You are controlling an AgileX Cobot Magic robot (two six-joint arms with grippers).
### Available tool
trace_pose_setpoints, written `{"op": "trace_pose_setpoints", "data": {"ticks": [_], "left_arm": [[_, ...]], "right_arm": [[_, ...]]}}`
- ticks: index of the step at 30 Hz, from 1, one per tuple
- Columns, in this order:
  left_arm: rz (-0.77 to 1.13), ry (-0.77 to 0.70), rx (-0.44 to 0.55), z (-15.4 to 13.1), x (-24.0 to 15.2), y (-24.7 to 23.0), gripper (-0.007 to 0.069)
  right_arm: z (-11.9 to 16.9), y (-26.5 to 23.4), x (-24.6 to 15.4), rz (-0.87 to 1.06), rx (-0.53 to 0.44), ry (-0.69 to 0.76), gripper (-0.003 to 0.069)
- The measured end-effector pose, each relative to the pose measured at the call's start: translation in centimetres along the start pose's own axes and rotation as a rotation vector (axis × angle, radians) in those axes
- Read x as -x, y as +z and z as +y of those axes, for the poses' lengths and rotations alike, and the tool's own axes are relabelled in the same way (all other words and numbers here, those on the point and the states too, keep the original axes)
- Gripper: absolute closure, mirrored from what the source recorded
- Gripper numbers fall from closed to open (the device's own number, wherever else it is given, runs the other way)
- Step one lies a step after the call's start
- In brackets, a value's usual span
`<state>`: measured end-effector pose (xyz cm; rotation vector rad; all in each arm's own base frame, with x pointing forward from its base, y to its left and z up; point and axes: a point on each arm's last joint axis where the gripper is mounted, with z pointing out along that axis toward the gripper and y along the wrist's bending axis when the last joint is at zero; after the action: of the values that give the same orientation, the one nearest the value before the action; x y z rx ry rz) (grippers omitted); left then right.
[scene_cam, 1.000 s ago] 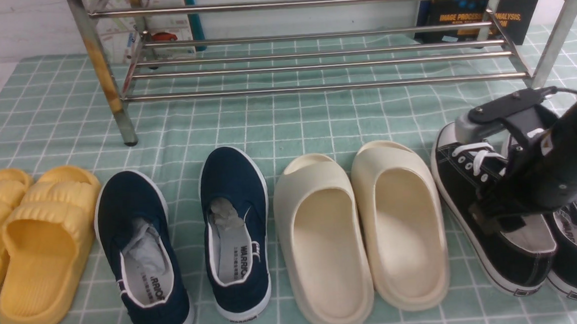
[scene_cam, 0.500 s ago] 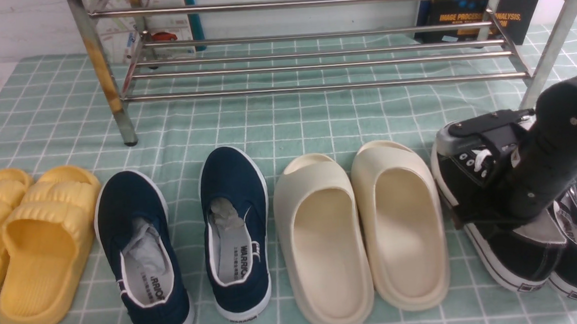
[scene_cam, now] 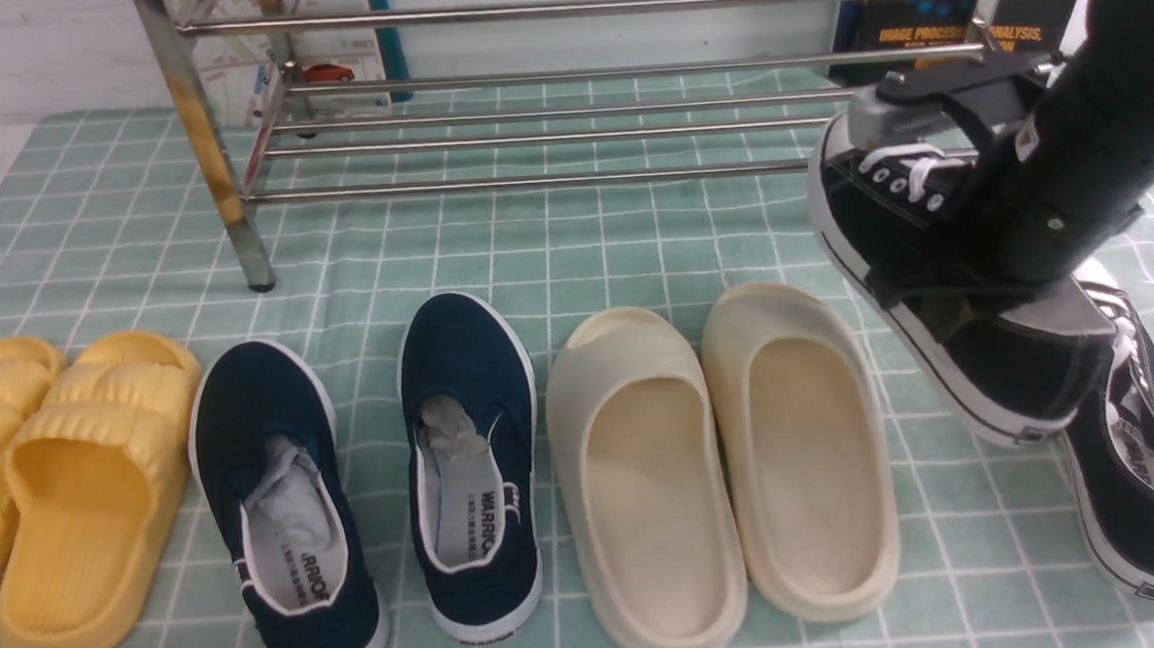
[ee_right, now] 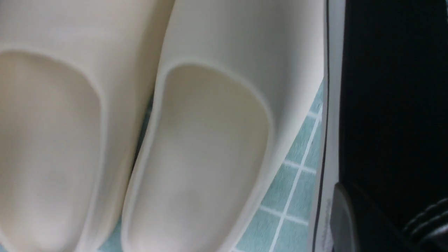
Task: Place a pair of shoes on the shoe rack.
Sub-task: Use the right arm to put a shoe into the shoe rack
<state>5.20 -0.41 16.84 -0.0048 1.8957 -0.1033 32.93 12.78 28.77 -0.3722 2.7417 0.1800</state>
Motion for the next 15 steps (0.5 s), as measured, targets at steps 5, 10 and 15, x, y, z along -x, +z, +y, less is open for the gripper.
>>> {"op": "trace_pose_setpoints", "data": {"ticks": [5,10,15], "left_arm": [[0.000,0.000,0.000,0.0,0.0,0.0,0.0387],[0.000,0.000,0.000,0.0,0.0,0.0,0.0387],[0.000,0.000,0.000,0.0,0.0,0.0,0.0387]], "right_arm": [[-0.2,1.3,3.2,-0.034,-0.014,0.003,0.0642],[-0.4,3.3,7.2,-0.084,-0.052,0.019,0.0641],[-0.8,4.4,10.5,-0.125,-0.071,0.026,0.0641]]}}
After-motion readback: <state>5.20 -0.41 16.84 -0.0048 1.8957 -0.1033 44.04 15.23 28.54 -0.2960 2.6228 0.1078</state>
